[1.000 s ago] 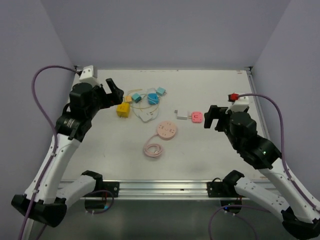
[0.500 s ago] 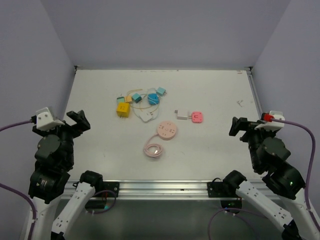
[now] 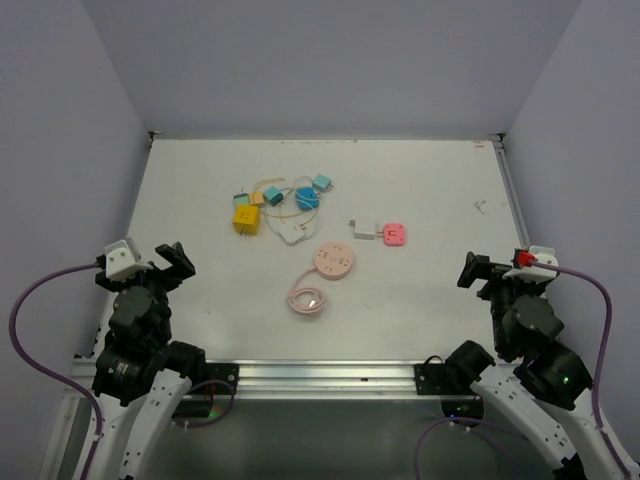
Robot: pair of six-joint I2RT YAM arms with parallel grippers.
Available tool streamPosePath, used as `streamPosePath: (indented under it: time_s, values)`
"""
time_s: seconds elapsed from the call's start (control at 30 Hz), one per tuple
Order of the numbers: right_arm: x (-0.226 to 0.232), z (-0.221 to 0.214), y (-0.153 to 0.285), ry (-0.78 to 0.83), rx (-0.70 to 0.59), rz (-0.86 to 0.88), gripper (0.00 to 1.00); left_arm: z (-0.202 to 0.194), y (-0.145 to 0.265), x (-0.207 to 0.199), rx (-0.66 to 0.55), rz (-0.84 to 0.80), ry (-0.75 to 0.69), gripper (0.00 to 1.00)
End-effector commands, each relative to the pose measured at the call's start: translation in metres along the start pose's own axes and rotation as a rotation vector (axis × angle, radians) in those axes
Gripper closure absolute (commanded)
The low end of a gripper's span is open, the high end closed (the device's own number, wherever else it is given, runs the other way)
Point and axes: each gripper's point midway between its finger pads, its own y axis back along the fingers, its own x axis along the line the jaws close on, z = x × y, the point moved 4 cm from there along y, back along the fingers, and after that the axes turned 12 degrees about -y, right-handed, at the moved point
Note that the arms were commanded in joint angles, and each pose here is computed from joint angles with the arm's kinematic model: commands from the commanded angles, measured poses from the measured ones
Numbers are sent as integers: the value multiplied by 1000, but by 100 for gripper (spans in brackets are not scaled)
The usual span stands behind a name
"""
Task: Pull the plug off the socket
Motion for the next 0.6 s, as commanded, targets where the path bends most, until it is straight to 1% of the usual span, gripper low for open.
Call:
streamPosePath:
  time_s: [0.0,0.07,0.13,0.23,0.33,0.57]
  values:
    - [0,8,-1,-31,-37,-13,1,8,-2,-3,-72,-1,90,0]
    - [4,5,-3,-18,-20,-5,1,9,-3,-1,-78,10,76,0]
    - [4,4,-4,-10,-15,-13,1,3,-6,-1,-59,23,74,0]
    - [6,3,-6,3,-4,-12,1,0,-10,-9,-35,-15,55,1]
    - [6,3,-6,6,-6,-11,1,-2,-13,-10,-12,-1,35,0]
    - [8,1,-7,17,0,0,1,-4,-15,-12,-10,-12,25,1]
